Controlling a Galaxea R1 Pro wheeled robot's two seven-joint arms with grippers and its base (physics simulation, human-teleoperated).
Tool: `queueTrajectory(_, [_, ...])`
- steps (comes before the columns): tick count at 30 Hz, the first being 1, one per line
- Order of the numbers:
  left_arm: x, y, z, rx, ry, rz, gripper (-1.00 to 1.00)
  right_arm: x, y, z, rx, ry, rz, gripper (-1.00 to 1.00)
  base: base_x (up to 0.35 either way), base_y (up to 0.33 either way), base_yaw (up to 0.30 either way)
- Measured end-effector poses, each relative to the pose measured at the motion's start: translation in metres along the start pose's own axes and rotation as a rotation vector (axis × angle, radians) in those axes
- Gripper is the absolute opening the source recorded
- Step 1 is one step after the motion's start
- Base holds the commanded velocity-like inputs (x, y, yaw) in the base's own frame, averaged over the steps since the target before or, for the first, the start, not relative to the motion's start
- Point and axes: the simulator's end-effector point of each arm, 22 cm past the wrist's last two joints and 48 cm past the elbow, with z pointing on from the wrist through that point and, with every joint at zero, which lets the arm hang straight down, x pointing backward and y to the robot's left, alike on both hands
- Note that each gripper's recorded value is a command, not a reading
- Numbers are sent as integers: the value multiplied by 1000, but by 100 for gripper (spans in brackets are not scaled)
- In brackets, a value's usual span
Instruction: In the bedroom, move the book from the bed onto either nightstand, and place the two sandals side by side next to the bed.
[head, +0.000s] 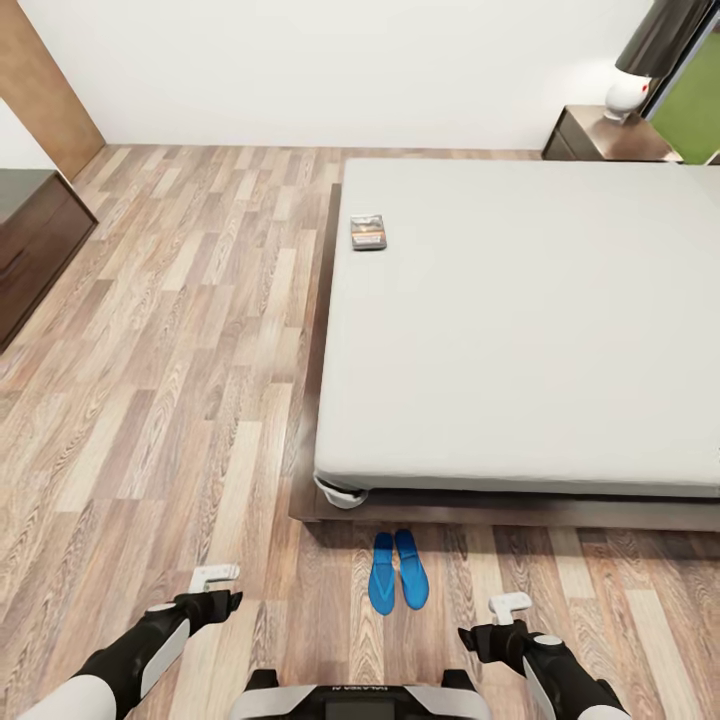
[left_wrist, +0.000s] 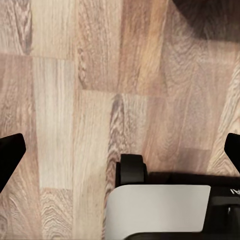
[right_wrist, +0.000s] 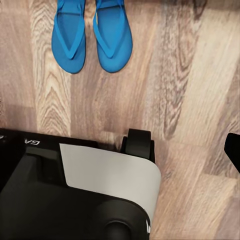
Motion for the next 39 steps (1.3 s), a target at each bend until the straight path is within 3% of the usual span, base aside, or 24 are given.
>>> queueTrajectory(39, [2, 3, -35, -5, -8, -1, 100, 4, 0, -36, 7, 0, 3, 100, 0, 0, 0])
